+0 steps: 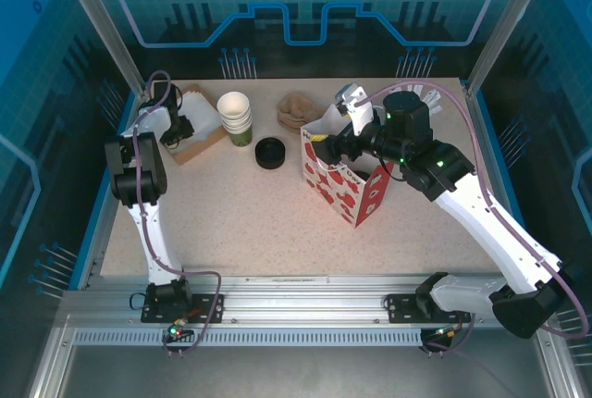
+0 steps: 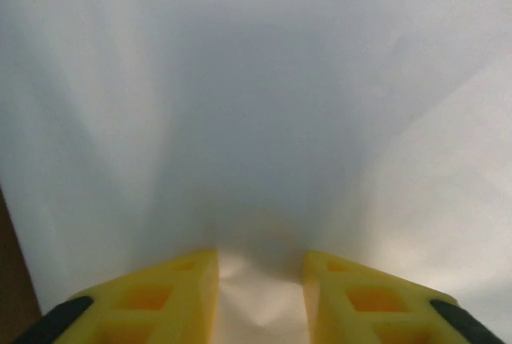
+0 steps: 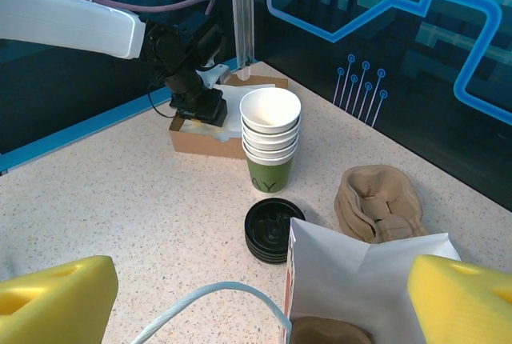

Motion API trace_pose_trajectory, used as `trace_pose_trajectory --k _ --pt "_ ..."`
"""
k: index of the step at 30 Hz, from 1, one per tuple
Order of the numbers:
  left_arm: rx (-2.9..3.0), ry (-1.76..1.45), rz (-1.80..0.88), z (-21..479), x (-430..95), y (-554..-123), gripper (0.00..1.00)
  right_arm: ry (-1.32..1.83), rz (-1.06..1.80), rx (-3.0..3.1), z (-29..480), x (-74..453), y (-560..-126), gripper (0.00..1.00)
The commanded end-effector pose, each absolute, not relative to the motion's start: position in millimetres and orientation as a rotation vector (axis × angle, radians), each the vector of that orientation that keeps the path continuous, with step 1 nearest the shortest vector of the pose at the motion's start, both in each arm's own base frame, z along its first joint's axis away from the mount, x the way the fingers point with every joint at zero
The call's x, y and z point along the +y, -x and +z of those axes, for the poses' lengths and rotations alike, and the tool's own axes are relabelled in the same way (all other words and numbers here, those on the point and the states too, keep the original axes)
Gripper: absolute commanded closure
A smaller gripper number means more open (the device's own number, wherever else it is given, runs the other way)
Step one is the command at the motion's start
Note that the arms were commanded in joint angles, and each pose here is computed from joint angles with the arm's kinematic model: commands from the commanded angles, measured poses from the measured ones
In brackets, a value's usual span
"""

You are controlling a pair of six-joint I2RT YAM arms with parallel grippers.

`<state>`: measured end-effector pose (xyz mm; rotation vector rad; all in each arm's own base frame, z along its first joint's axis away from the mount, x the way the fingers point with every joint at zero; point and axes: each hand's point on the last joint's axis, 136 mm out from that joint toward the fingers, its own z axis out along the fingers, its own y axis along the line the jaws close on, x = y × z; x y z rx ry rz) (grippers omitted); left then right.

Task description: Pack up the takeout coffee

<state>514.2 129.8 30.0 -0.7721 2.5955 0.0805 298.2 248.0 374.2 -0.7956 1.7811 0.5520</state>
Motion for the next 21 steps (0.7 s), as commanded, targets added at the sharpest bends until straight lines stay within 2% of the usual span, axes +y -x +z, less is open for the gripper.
trace_pose_trajectory --k 1,6,12,21 --pt "2.65 0.752 0.082 20 124 -510 0.73 0.803 0.541 1.761 378 249 -296 0.05" --pt "2.619 0.748 0.084 36 126 -512 0.86 0.802 0.539 1.764 377 248 -295 0.05" --pt "2.51 0.74 0.066 77 125 -514 1.0 0.799 0.536 1.772 375 247 -295 0.05" --pt "2.387 0.747 0.039 120 123 -505 1.0 0.798 0.537 1.775 375 246 -294 0.05"
